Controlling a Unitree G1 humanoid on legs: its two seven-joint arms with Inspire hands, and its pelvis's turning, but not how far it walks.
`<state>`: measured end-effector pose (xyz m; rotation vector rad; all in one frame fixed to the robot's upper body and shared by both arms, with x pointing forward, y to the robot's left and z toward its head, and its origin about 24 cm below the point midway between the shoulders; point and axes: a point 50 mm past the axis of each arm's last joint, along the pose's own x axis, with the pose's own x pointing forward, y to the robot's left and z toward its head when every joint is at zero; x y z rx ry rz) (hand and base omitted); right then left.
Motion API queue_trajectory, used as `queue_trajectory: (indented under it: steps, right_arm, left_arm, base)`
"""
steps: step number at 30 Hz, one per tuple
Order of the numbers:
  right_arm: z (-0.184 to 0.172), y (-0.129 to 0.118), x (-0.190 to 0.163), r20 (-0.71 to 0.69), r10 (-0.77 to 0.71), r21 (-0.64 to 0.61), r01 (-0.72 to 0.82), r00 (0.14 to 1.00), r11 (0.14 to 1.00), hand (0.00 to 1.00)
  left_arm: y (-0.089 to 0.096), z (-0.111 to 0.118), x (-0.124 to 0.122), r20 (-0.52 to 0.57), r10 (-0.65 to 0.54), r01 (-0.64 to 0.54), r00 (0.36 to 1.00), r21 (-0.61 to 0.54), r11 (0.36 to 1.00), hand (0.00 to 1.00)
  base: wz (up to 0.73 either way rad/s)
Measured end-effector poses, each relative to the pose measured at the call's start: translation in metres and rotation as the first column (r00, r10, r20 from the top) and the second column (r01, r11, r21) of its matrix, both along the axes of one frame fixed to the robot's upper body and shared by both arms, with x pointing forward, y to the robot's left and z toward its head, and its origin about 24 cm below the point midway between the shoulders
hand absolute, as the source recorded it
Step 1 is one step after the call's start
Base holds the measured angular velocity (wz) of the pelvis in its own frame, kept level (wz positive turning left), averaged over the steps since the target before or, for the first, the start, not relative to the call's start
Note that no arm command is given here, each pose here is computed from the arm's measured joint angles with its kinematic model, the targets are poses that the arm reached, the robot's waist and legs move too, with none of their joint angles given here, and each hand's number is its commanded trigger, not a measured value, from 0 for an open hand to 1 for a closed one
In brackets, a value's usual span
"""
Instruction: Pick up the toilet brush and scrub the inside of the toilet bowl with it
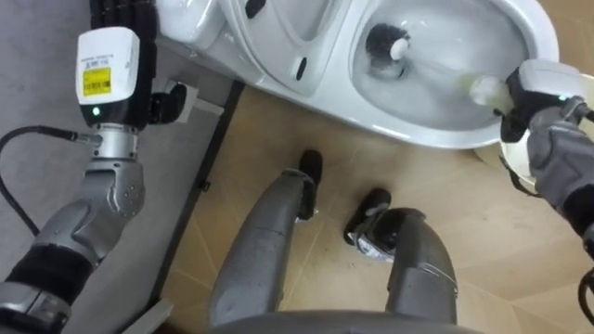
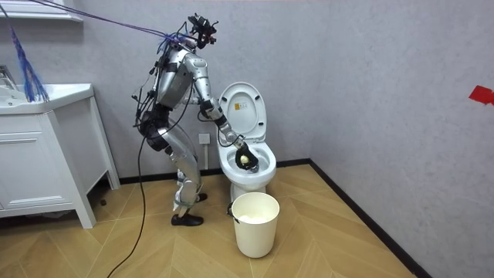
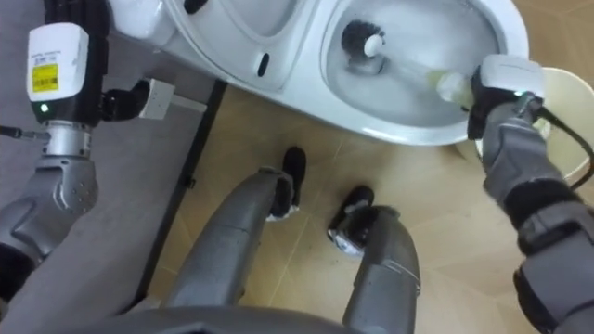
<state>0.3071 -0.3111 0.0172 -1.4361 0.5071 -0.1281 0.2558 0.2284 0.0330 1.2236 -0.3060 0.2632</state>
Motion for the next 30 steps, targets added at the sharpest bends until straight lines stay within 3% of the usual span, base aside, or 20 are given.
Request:
queue_trajectory:
  steps: [5,10,21,30]
  right_arm:
    - [0.010,-0.002,0.006,0.026,0.016,-0.030,-0.015,1.000,0.999,1.00]
    - [0.009,0.021,0.009,0.012,0.147,-0.113,-0.144,0.989,0.983,1.00]
    - [-0.010,0.052,-0.020,-0.169,0.189,-0.058,-0.201,0.967,0.978,1.00]
    - [0.001,0.075,-0.028,-0.233,0.220,-0.049,-0.237,0.947,0.970,1.00]
  left_arm:
    - [0.001,0.004,0.002,0.011,0.010,-0.010,1.000,0.005,1.000,0.00]
    - [0.000,0.005,0.004,-0.011,0.015,-0.015,1.000,0.014,1.000,0.00]
    - [0.007,-0.022,-0.021,-0.149,0.056,-0.052,0.987,0.034,0.998,0.00]
    - [0.012,-0.022,-0.028,-0.154,0.092,-0.100,0.984,-0.049,0.994,0.00]
  base:
    - [0.02]
    - [-0.13]
    - [-0.11]
    - [-0.05]
